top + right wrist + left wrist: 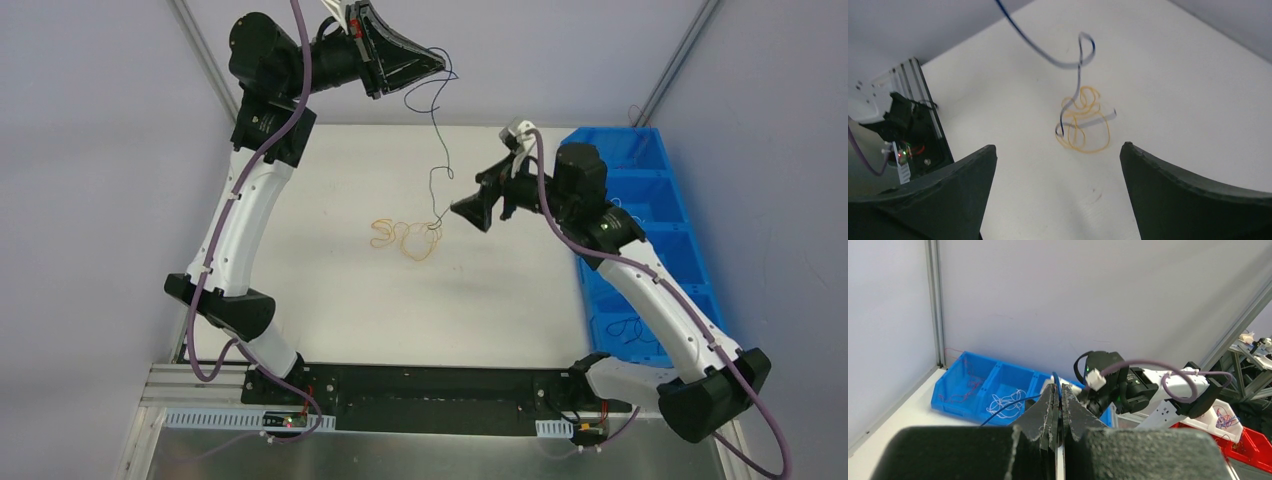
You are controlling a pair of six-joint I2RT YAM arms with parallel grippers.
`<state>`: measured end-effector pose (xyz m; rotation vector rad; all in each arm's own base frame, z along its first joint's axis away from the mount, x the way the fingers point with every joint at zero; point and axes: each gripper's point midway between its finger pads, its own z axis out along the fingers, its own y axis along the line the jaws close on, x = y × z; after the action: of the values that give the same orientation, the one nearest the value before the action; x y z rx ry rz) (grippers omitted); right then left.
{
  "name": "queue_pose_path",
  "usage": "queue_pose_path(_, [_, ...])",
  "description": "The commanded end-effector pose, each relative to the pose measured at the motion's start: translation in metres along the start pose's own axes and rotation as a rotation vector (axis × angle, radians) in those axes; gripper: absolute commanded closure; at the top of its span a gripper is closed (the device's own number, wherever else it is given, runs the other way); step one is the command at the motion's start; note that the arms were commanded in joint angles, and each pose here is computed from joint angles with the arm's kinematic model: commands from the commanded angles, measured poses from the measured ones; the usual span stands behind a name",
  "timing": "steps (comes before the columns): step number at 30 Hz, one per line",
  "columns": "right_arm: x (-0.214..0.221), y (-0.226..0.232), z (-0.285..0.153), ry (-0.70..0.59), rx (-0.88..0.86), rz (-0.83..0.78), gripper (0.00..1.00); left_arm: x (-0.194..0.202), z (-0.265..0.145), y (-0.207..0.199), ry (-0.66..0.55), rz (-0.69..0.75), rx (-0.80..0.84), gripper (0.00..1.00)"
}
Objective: Untangle the cables
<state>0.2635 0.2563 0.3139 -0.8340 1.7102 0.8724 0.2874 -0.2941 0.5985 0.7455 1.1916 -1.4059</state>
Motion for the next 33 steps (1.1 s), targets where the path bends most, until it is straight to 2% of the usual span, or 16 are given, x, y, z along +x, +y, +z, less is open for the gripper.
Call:
queue_pose_path(1, [-0.065,0.004,0.014,-0.150,-0.035,0.029,0.08,-0.016,0.000,-0.023,-0.050,0.047,0.050,1.00])
queue_pose_path(3, [-0.070,0.003,0.020,-0.171,-0.044,0.012,0.14,-0.014,0.002,-0.025,-0.048,0.044,0.055,1.00])
queue_pose_path(7, [-0.087,0.003,0.027,-0.238,-0.050,-0.016,0.36,-0.009,0.003,-0.023,-0.042,0.027,0.040,1.00])
queue_pose_path(11, [-0.099,0.014,0.031,-0.281,-0.082,-0.049,0.42,-0.004,0.001,-0.020,-0.039,0.009,0.014,1.00])
queue_pose_path(13, [-0.102,0.020,0.034,-0.291,-0.094,-0.065,0.60,-0.003,0.000,-0.018,-0.037,0.003,0.005,1.00])
queue_pose_path(16, [-0.104,0.022,0.033,-0.291,-0.098,-0.079,0.96,-0.005,-0.002,-0.010,-0.047,-0.003,-0.031,1.00])
queue_pose_path(17, [-0.103,0.023,0.032,-0.289,-0.095,-0.078,1.00,-0.006,-0.004,-0.003,-0.056,-0.007,-0.061,1.00])
queue_pose_path(19, [-0.106,0.027,0.025,-0.292,-0.097,-0.077,1.00,-0.003,-0.010,0.024,-0.064,-0.012,-0.169,1.00])
queue_pose_path(21, [-0.115,0.032,0.015,-0.311,-0.098,-0.070,1.00,0.012,-0.027,0.069,-0.056,-0.022,-0.351,1.00])
queue_pose_path(23, [-0.130,0.036,0.005,-0.344,-0.086,-0.066,1.00,0.049,-0.054,0.120,0.001,-0.069,-0.534,1.00])
queue_pose_path(25, [-0.149,0.037,-0.006,-0.389,-0.064,-0.066,1.00,0.105,-0.083,0.164,0.119,-0.136,-0.682,1.00])
queue_pose_path(26, [-0.159,0.036,-0.010,-0.411,-0.047,-0.070,1.00,0.137,-0.094,0.175,0.187,-0.185,-0.703,1.00])
queue_pose_path(28, [-0.176,0.032,-0.015,-0.450,-0.008,-0.075,1.00,0.192,-0.096,0.169,0.312,-0.302,-0.596,1.00])
queue_pose_path(30, [-0.188,0.025,-0.017,-0.476,0.036,-0.081,1.00,0.231,-0.086,0.139,0.412,-0.372,-0.397,1.00])
queue_pose_path(31, [-0.191,0.020,-0.018,-0.482,0.062,-0.085,1.00,0.245,-0.083,0.123,0.449,-0.372,-0.321,1.00])
queue_pose_path(33, [-0.195,0.013,-0.018,-0.488,0.101,-0.095,1.00,0.253,-0.087,0.111,0.455,-0.340,-0.278,0.97])
